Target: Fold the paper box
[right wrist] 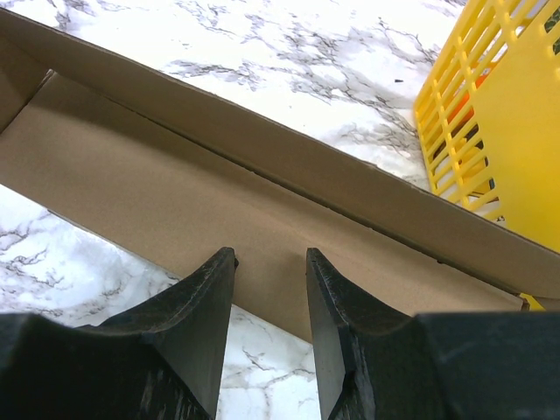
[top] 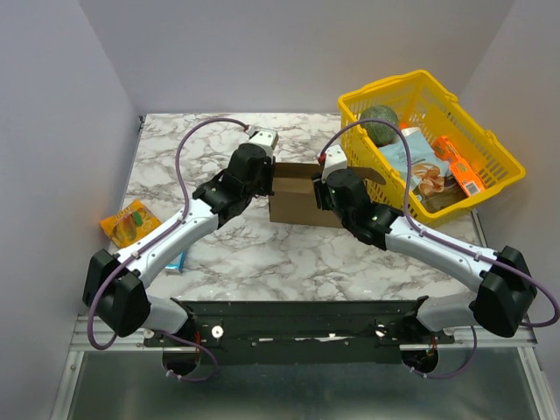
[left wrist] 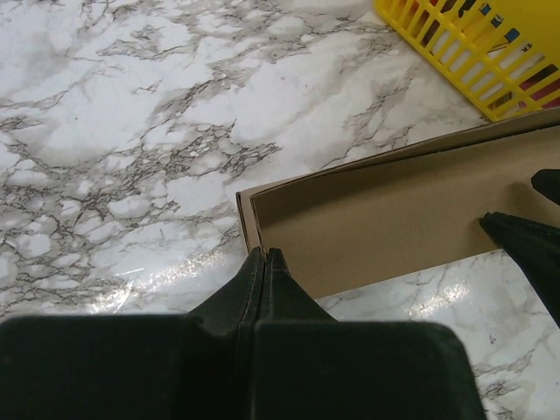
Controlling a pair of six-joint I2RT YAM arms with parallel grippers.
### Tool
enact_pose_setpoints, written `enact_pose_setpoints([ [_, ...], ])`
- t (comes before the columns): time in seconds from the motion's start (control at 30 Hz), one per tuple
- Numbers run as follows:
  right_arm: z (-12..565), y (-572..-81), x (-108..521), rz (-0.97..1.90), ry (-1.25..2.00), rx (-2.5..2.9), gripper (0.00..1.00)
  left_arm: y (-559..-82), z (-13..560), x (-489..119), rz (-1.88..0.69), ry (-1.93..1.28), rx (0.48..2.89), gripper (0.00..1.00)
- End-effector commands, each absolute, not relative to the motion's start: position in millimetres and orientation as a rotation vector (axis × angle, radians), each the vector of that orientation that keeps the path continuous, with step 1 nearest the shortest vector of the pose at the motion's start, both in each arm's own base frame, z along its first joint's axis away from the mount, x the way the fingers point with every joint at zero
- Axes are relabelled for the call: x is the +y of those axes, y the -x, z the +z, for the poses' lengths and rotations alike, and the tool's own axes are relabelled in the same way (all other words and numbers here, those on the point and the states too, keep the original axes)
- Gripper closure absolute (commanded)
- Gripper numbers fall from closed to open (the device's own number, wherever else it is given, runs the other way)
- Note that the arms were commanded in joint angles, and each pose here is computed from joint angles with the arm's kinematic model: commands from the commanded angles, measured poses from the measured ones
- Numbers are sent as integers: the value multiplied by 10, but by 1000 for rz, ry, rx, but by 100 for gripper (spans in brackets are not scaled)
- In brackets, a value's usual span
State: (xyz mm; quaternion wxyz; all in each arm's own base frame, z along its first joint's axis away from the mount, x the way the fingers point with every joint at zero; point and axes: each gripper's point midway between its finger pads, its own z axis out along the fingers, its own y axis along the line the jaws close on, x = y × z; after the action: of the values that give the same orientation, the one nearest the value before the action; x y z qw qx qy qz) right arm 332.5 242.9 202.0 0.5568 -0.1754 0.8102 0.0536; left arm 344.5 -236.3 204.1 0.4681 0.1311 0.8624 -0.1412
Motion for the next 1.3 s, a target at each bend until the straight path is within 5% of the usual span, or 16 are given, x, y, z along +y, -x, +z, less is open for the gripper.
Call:
enact_pose_setpoints([
  [0.0, 1455, -3037, 2281, 58, 556, 2106, 53, -2735, 826, -1967, -154, -506, 2543, 100],
  [0.27, 1613, -2990, 2278, 94, 537, 2102, 51, -2730, 833, -1942, -129, -520, 2535, 100],
  [0.5, 2272, -2734, 2257, 272, 501, 2038, 29, -2811, 1023, -1970, -122, -546, 2499, 100],
  [0.83, 2525, -2280, 1400, 96, 339, 2120, 20, -2829, 1112, -1991, -129, -587, 2472, 100],
  [1.27, 2510, -2480, 1035, -96, 293, 2150, 28, -2817, 1154, -2014, -149, -608, 2450, 100],
])
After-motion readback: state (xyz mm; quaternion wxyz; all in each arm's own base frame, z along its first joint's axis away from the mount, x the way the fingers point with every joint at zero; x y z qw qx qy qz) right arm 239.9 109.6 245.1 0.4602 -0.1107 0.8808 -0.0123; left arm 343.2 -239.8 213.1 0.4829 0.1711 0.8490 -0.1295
